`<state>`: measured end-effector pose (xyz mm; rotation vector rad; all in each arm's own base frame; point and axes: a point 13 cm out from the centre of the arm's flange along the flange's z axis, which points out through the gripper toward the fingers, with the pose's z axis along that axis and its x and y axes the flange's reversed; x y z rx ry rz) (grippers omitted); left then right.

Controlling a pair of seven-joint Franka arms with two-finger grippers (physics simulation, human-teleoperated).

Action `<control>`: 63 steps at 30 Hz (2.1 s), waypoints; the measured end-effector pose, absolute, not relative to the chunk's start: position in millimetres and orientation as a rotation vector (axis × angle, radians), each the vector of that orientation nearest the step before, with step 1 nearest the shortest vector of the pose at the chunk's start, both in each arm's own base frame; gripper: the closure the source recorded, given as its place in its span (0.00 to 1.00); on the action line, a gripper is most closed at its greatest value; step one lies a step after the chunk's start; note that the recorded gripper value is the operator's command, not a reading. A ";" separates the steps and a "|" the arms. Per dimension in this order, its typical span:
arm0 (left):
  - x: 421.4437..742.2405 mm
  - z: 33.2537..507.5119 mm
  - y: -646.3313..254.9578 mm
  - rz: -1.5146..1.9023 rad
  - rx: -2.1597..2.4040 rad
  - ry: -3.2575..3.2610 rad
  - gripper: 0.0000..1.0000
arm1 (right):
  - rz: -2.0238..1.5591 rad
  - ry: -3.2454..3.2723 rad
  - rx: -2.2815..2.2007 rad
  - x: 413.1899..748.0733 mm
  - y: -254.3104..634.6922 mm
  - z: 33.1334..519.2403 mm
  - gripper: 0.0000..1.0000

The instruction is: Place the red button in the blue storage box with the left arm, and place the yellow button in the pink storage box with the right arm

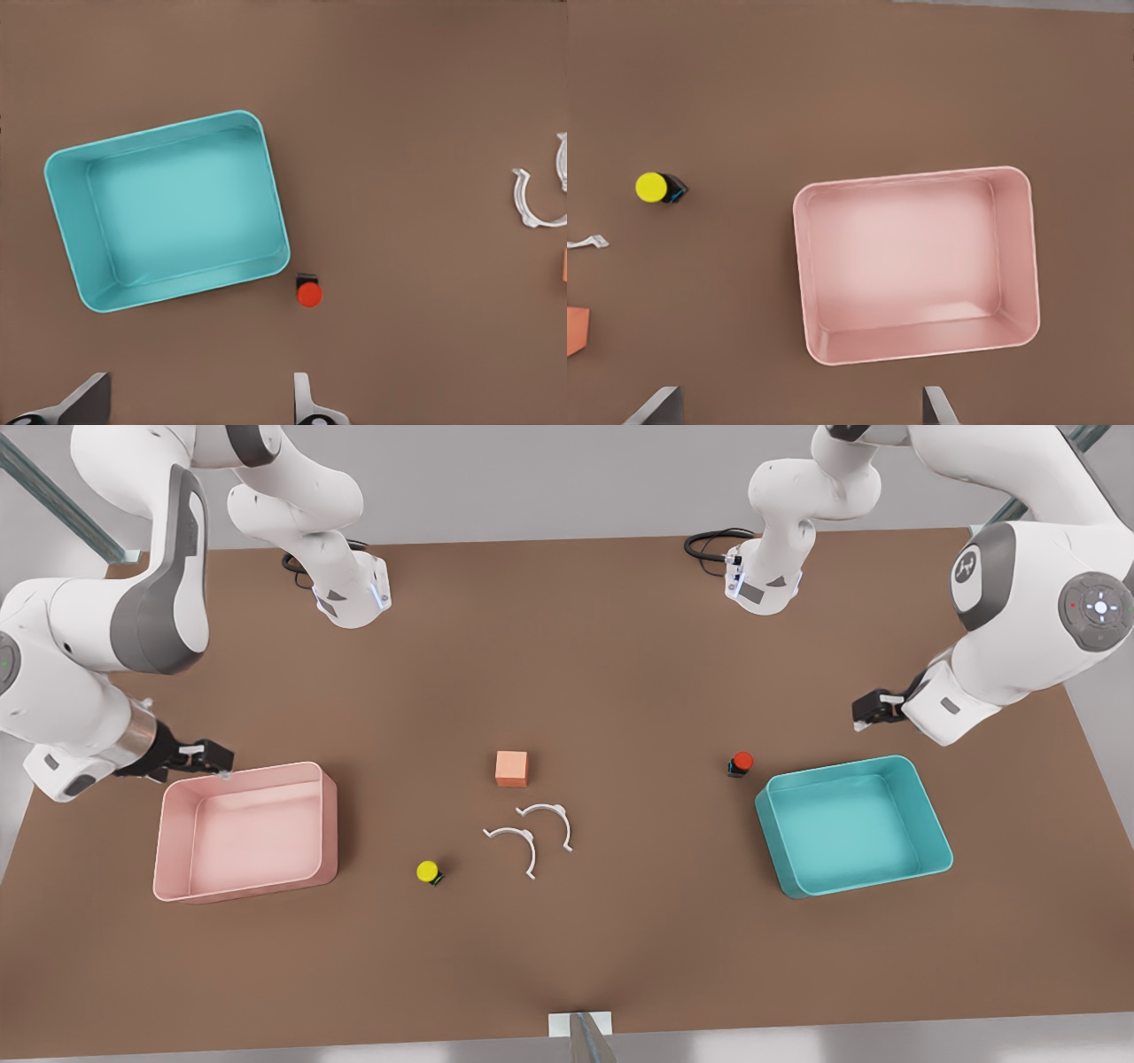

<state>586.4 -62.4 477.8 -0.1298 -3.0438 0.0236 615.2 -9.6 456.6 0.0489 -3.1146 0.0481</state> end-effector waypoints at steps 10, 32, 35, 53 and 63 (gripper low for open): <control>533.4 324.3 -171.5 0.039 -0.173 -2.900 0.00 | 0.033 -3.109 0.273 644.8 71.6 405.3 0.00; 473.6 81.2 -146.4 -0.016 0.316 -2.975 0.00 | -0.075 -3.054 0.461 698.4 263.0 143.9 0.00; 473.0 57.2 -135.4 -0.042 0.345 -2.971 0.00 | -0.068 -3.059 0.431 698.8 254.1 128.8 0.00; 500.0 85.5 -144.4 0.009 0.425 -3.082 0.45 | -0.069 -3.105 0.377 711.8 239.8 44.6 0.34; 519.7 224.1 -99.2 0.015 0.496 -3.083 0.45 | -0.085 -3.126 0.385 716.7 245.1 51.1 0.54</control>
